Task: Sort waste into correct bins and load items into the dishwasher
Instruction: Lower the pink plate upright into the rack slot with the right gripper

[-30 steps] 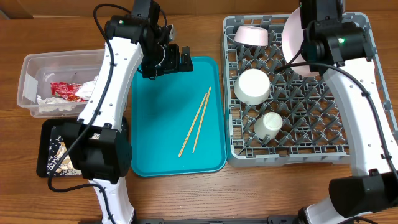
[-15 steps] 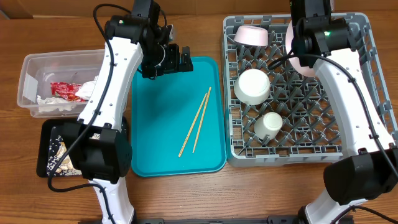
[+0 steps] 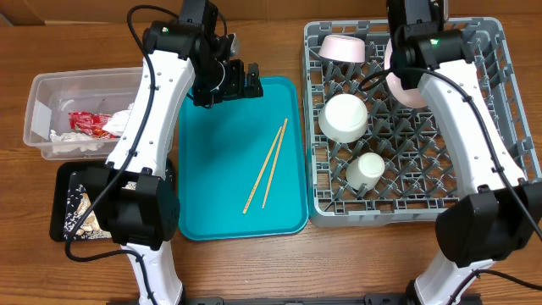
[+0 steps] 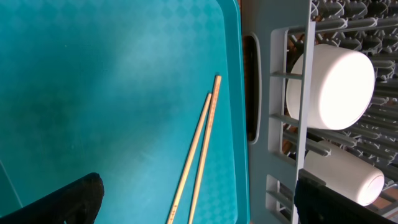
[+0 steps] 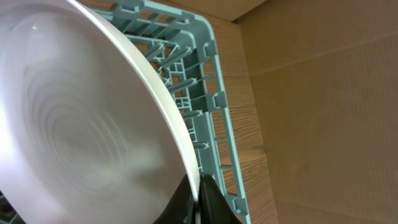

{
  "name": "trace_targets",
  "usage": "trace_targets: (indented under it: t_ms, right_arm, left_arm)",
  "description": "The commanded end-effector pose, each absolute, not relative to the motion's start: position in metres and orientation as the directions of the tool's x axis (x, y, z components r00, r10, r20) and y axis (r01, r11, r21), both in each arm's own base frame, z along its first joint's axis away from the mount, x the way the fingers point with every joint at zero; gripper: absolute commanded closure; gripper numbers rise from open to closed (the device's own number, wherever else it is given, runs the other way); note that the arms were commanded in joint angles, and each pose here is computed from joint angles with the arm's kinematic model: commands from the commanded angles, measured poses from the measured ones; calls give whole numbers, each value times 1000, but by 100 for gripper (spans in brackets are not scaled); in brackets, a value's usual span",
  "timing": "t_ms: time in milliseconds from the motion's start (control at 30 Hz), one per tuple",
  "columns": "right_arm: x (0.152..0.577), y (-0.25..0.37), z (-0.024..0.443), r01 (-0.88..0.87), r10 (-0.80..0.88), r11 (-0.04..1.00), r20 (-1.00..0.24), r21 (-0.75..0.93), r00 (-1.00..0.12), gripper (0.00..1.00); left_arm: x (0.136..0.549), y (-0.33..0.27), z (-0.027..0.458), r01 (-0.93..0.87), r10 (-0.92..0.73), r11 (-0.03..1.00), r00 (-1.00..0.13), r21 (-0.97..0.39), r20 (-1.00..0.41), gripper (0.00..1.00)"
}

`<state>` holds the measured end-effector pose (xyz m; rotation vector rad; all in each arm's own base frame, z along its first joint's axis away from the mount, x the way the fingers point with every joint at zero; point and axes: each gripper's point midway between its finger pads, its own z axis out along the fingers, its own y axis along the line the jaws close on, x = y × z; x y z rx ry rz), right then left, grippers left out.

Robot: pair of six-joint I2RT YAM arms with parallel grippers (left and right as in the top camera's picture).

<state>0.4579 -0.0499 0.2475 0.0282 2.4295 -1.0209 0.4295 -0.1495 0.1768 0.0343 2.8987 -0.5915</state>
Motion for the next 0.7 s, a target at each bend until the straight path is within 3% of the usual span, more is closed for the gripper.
trace_targets:
  t_ms: [0,233,267,367,500,667]
  right_arm:
    - [464,-48,231,201,-158,719,-439,-665,-885,96]
    - [468,-44,215,173,-165,717,-405,-676,-899,96]
    - [468,-43,214,170,-168,718,-405,-675,-899,93]
    - [471,-35,210,154,-170,749,-412,-644,-895,59]
    - [473,-31,208,147,-170,768,-420,-624,-891,50]
    - [475,-31,217,163,-168,771,-443,-615,-881,47]
  left_arm:
    - [431,-148,201,95,-5,919,-968,-383,-252,0]
    - [431,-148,201,95,-5,919,-968,-383,-252,0]
    - [431,-148,201,95,-5,919,-968,-383,-252,0]
    - [431,-148,201,95,-5,919,-968,-383,-252,0]
    - [431,-148,201,95,-5,919,-968,-383,-252,0]
    - [431,-148,201,95,-5,919,-968,-383,-252,0]
